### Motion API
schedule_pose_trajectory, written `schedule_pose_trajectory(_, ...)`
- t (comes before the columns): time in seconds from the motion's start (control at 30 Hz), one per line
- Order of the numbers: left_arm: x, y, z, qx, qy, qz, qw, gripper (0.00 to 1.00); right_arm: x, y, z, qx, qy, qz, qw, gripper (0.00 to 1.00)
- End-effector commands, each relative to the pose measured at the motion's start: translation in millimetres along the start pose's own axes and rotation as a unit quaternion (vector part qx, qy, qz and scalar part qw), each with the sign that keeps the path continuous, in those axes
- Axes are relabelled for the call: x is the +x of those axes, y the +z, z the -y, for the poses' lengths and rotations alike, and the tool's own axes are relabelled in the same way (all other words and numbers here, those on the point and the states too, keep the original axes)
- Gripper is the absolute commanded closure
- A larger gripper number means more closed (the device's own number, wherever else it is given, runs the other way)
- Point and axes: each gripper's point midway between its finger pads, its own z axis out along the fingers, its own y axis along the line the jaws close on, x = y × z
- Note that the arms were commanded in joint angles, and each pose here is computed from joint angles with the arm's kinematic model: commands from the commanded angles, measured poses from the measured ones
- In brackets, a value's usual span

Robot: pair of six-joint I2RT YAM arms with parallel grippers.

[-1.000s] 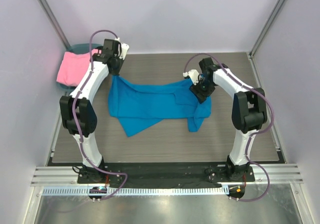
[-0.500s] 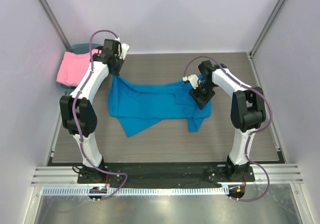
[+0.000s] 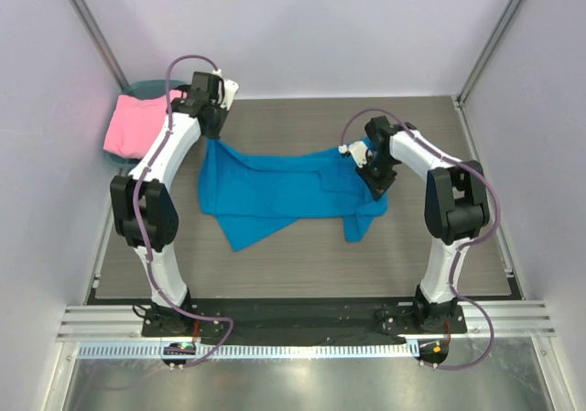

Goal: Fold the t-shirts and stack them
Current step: Flatten the tshirt out

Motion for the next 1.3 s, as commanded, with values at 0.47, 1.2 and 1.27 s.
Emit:
schedule_pose_trajectory(0.47, -38, -13, -26, -0.027, -0.014, 0.056, 0.998, 1.00, 97, -55, 48, 0.129, 0.105, 0.064, 0.984, 0.59)
schedule_pose_trajectory(1.2, -25, -12, -4, -0.017, 0.014, 0.037, 0.999, 1.00, -10, -23, 52, -0.017, 0.056, 0.106, 0.993, 0.63)
schedule_pose_trajectory(1.27, -27, -12, -5, -0.018, 0.013, 0.039, 0.999, 1.00, -12, -23, 54, -0.015, 0.056, 0.106, 0.993, 0.62)
